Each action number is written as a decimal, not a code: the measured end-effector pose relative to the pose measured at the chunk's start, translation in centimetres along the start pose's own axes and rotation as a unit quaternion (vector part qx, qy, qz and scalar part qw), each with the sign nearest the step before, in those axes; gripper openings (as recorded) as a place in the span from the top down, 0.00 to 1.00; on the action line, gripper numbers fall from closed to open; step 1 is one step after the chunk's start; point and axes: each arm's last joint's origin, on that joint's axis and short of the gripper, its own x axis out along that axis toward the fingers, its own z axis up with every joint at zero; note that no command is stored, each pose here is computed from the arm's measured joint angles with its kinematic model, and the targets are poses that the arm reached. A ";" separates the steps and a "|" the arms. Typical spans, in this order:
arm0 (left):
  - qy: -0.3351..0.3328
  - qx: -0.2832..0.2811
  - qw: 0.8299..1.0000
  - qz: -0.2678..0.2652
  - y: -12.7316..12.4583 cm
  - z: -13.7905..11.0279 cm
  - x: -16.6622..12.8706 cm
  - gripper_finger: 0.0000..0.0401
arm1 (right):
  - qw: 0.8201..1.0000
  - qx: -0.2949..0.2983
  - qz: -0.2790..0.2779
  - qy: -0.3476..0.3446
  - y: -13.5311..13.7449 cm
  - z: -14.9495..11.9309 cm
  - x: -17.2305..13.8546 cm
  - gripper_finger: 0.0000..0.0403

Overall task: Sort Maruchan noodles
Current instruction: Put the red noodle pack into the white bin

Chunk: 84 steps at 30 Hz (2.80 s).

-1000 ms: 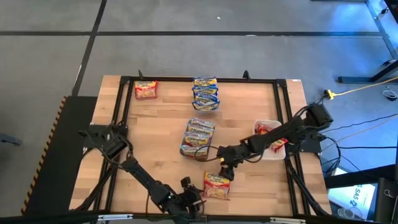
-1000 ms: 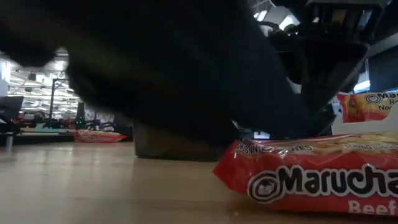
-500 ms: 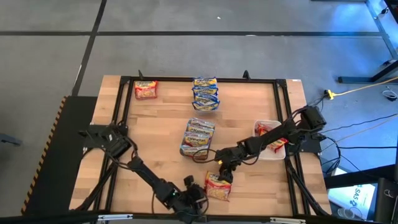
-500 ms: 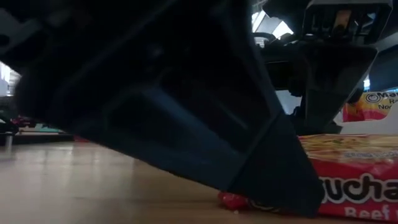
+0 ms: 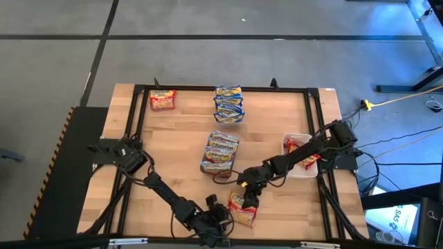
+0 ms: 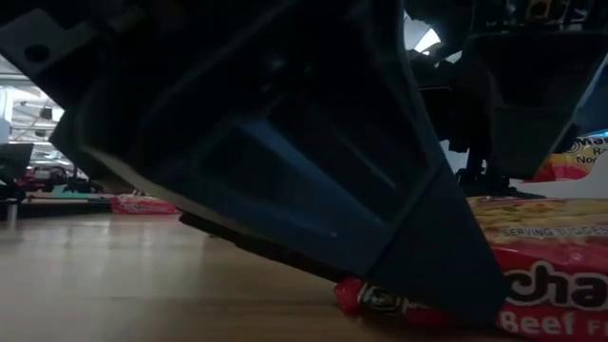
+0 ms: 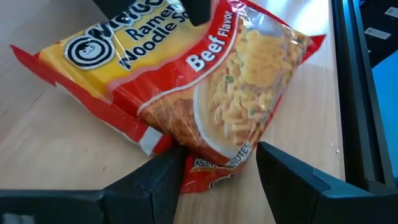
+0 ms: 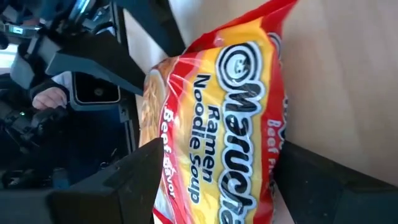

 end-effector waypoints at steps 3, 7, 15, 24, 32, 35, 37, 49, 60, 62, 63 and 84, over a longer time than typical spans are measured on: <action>-0.003 0.000 1.000 0.003 0.0 0.0 0.0 0.51 | 1.000 -0.006 0.004 -0.009 0.2 0.0 0.2 0.30; -0.005 0.004 1.000 0.005 0.0 0.0 0.0 0.51 | 1.000 -0.004 0.014 -0.019 0.4 0.1 0.2 0.33; -0.011 0.008 1.000 0.007 0.0 0.1 0.0 0.51 | 0.999 -0.017 0.041 -0.024 1.9 1.0 0.3 0.53; -0.017 0.056 0.998 -0.007 -1.1 0.3 -2.4 0.51 | 0.998 -0.044 0.039 0.005 3.7 1.5 0.3 0.81; 0.008 0.116 0.993 -0.033 -2.6 0.5 -8.3 0.51 | 0.993 -0.105 -0.021 0.050 8.1 0.1 -3.2 0.76; 0.013 0.127 0.991 -0.035 -2.6 1.1 -9.9 0.51 | 0.989 -0.120 -0.061 0.054 9.8 -1.0 -5.7 0.78; 0.018 0.128 0.991 -0.040 -2.5 1.7 -10.6 0.51 | 0.987 -0.126 -0.085 0.051 10.7 -1.8 -7.7 0.79; 0.009 0.117 0.991 -0.062 -2.7 2.8 -11.3 0.51 | 0.946 -0.080 -0.315 -0.017 10.7 -8.6 -21.4 0.79; -0.011 0.101 0.993 -0.063 -2.8 3.3 -11.1 0.51 | 0.891 -0.082 -0.446 0.010 8.7 -10.3 -24.6 0.78; -0.010 0.094 0.993 -0.069 -2.8 3.5 -10.9 0.51 | 0.892 -0.093 -0.443 0.012 8.7 -10.2 -24.2 0.78; -0.010 0.093 0.993 -0.072 -2.8 3.6 -10.9 0.51 | 0.894 -0.095 -0.438 0.015 8.5 -10.3 -23.8 0.78; -0.009 0.102 0.992 -0.078 -2.8 3.7 -10.8 0.51 | 0.893 -0.080 -0.440 0.043 1.5 -12.1 -18.0 0.78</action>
